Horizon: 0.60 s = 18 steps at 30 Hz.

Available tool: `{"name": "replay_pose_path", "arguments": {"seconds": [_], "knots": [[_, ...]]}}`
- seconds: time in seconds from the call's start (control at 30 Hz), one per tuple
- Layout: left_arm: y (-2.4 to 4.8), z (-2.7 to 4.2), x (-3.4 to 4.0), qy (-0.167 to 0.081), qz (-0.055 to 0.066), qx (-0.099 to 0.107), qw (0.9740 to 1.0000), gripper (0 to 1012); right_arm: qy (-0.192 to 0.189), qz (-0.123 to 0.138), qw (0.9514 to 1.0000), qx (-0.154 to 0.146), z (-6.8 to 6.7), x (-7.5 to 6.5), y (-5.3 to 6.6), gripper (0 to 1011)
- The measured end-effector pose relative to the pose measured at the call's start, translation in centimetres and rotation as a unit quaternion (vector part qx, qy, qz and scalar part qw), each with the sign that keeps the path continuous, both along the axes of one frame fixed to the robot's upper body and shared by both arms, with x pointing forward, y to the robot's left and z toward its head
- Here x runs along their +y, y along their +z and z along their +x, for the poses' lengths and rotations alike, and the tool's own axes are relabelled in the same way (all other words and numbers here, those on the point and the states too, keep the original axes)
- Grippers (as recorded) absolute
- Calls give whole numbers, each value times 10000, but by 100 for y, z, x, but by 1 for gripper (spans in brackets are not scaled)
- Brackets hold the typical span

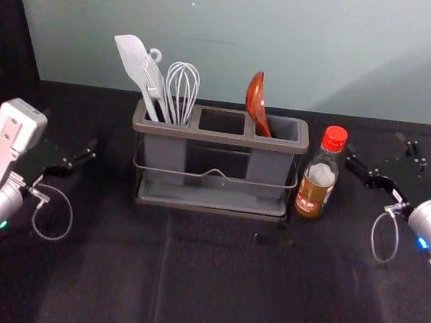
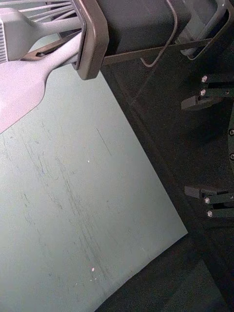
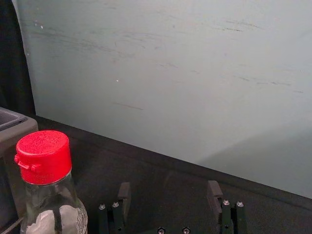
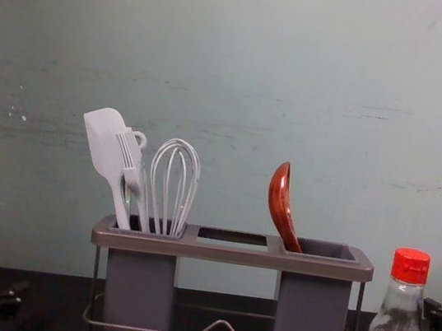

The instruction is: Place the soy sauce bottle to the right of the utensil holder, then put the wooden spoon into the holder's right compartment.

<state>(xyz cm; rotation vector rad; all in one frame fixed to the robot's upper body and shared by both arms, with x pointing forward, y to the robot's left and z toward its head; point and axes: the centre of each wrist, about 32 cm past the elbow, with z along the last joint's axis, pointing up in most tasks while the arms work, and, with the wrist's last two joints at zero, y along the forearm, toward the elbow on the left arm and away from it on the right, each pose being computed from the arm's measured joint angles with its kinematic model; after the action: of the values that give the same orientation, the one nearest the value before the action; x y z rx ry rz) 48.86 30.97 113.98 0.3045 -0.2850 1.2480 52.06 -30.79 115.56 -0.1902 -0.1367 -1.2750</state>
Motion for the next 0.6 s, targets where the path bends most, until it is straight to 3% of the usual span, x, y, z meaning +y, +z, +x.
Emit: {"name": "replay_pose_path", "arguments": {"seconds": [0.6], "knots": [[0,0,0,0,0,0,10000,1000,-13,17,10000,-13,1,-4,0,1003]]}}
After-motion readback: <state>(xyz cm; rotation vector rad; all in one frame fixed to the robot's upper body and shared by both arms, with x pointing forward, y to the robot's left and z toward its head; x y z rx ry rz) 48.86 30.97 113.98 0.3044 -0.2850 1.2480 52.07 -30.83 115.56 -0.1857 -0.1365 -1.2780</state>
